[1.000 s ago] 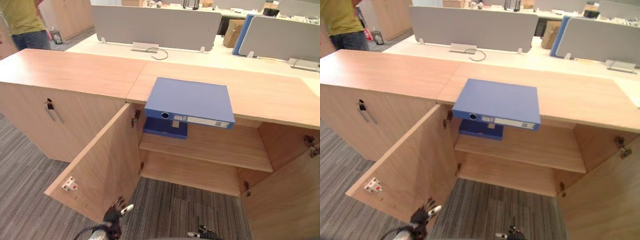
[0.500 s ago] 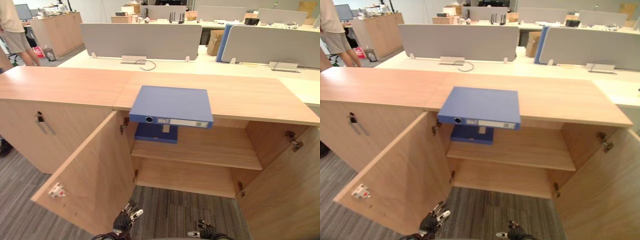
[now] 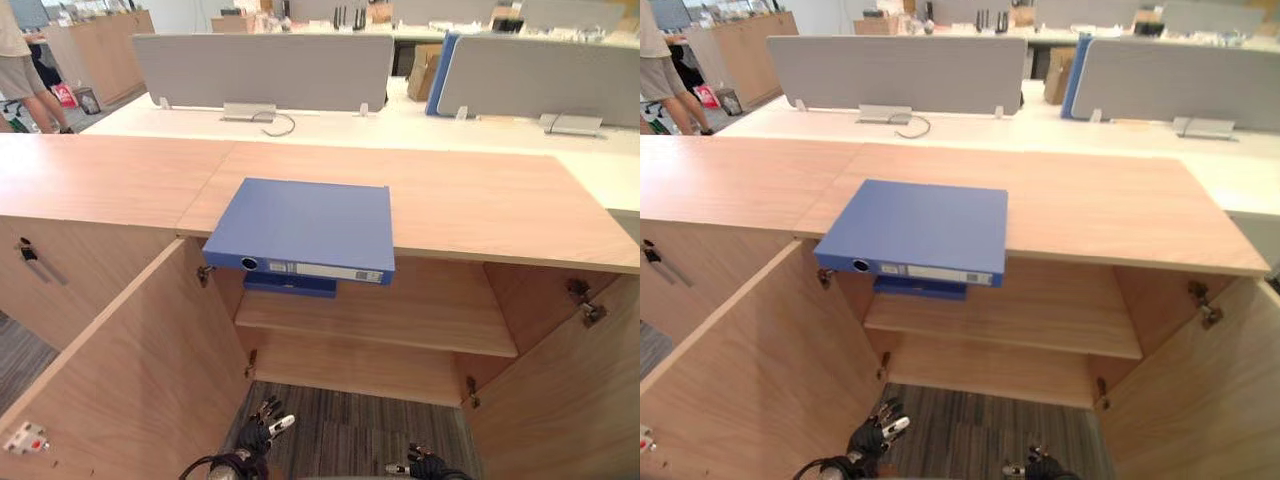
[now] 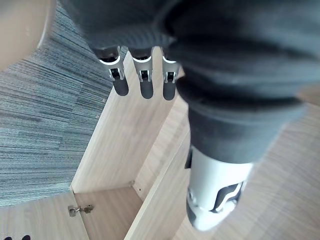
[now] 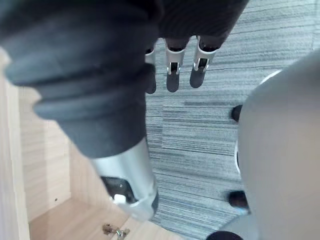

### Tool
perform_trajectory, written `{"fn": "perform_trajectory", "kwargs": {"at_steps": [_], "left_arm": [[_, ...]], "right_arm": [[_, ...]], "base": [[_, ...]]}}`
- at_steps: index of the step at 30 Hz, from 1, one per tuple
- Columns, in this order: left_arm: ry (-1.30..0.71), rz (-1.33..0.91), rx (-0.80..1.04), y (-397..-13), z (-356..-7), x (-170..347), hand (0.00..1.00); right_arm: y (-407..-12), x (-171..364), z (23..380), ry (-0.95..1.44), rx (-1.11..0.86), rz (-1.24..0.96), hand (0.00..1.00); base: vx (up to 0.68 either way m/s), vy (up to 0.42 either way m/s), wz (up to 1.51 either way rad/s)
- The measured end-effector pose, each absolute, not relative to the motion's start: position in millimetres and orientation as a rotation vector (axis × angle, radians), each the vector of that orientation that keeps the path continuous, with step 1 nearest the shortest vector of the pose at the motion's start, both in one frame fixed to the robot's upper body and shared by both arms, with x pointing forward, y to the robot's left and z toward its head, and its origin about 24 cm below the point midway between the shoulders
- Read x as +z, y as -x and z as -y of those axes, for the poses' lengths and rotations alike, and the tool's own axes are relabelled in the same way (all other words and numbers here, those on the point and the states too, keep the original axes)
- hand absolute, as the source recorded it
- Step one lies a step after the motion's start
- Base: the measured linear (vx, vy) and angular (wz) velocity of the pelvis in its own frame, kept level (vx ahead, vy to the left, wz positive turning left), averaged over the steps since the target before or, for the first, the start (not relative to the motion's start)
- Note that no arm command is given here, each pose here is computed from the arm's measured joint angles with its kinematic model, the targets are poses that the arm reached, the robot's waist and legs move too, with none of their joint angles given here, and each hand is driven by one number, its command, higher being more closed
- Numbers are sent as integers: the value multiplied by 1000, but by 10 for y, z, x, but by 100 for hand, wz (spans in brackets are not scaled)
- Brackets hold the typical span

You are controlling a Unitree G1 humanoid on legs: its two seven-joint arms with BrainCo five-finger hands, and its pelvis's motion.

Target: Walk over to the cabinet, pick up the folder, carry it to the office cabinet, place the folder inside the office cabinet, then close the office cabinet door

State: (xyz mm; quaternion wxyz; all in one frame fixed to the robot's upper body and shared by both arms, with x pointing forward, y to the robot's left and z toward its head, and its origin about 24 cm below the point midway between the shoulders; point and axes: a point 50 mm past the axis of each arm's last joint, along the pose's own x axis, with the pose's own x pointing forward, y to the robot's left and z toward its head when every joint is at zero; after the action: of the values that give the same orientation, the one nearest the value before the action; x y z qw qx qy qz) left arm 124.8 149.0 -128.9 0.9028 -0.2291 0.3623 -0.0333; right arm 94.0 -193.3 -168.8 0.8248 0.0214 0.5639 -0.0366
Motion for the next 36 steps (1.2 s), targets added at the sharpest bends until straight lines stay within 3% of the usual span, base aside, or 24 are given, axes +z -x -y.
{"fn": "perform_trajectory", "kwargs": {"at_steps": [15, 22, 29, 36], "left_arm": [[479, -655, -82, -1214, -1586, -1106, 0], [363, -339, -170, -1551, -1549, -460, 0], [239, -108, 20, -1735, -1679, 6, 0], [-137, 91, 246, -1857, -1820, 507, 0]], "right_arm": [[-1003, -1685, 1646, -53, 15, -1154, 0], [-976, -1681, 1634, -39, 19, -1142, 0], [-890, -1687, 1684, -127, -85, -1136, 0], [-858, -1704, 1501, -201, -92, -1148, 0]], "base": [[76, 50, 1], [-125, -14, 0], [-122, 16, 30], [14, 11, 7]]}}
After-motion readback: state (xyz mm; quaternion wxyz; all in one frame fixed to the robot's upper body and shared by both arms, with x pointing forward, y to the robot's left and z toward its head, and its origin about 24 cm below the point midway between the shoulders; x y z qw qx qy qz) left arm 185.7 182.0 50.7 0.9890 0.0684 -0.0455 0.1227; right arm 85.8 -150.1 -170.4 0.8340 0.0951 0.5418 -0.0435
